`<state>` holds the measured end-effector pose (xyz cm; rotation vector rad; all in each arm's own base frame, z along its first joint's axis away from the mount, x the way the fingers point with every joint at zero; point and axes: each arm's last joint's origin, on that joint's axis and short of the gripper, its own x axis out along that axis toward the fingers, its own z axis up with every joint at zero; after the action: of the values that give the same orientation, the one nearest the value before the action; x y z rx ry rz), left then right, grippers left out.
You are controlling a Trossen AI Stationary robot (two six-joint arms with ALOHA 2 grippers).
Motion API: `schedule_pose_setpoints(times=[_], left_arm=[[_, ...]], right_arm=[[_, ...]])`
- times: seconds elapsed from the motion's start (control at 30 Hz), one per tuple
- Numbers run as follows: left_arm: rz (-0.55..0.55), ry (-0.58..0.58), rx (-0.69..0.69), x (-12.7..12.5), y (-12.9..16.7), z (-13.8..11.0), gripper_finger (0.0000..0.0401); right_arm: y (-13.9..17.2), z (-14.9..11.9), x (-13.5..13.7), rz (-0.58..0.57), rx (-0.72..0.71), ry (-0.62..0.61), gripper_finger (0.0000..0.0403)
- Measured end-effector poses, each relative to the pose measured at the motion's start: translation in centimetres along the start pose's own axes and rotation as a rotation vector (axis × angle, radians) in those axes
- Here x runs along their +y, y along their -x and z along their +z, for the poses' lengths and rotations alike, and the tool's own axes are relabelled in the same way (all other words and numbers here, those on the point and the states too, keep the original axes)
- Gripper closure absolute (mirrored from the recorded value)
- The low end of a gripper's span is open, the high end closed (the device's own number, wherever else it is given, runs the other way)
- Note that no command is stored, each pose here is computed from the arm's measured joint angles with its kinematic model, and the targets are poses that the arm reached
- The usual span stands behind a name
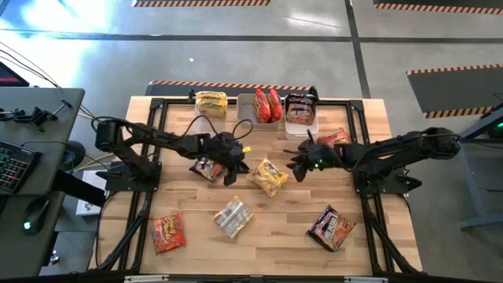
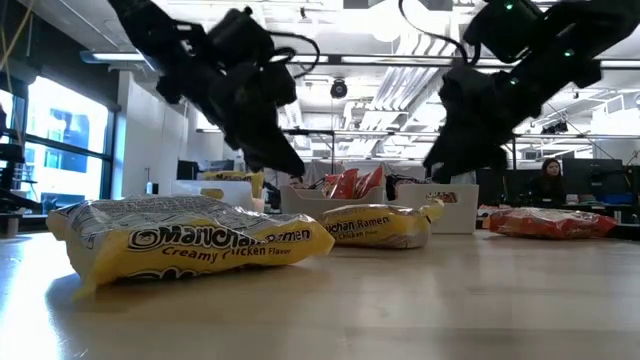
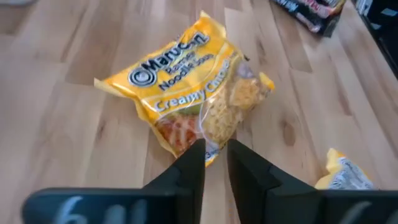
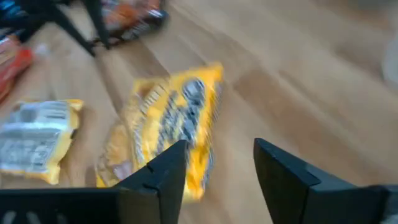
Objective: Sort Maruchan noodles
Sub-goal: Put the top yellow noodle pack into the transparent bin
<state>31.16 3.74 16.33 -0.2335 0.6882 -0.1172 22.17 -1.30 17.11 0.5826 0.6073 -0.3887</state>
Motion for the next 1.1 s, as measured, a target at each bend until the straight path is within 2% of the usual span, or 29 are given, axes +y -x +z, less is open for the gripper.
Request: schedule_pose_setpoints(times=[0.17, 0.33, 0.53, 0.7, 0.87, 1.1], left_arm=[[-0.017, 0.0, -0.005, 0.3, -1.0, -0.3, 0.0314], [-0.017, 0.003, -0.034, 0.3, -1.0, -0.1, 0.0293], [0.005, 0.015, -0.043, 0.6, -0.9, 0.0, 0.0286], [0.014, 0.045, -0.059, 1.3, -0.5, 0.3, 0.0286], [0.019, 0.057, -0.066, 2.0, -0.2, 0.3, 0.0286], [-0.092, 0.094, -0.075, 3.2, 0.4, 0.6, 0.0286]], right_arm=[[0.1, -1.6, 1.5, -0.01, 0.018, -0.26, 0.0182], [-1.4, -3.7, 2.1, -0.087, 0.045, -0.438, 0.0141], [-4.3, -4.9, 3.7, 0.027, -0.021, -0.525, 0.0132], [-6.5, -6.0, 3.4, 0.011, -0.069, -0.604, 0.0134], [-7.6, -6.1, 3.4, 0.044, -0.125, -0.564, 0.018], [-7.5, -5.4, 3.6, 0.067, -0.192, -0.358, 0.0318]])
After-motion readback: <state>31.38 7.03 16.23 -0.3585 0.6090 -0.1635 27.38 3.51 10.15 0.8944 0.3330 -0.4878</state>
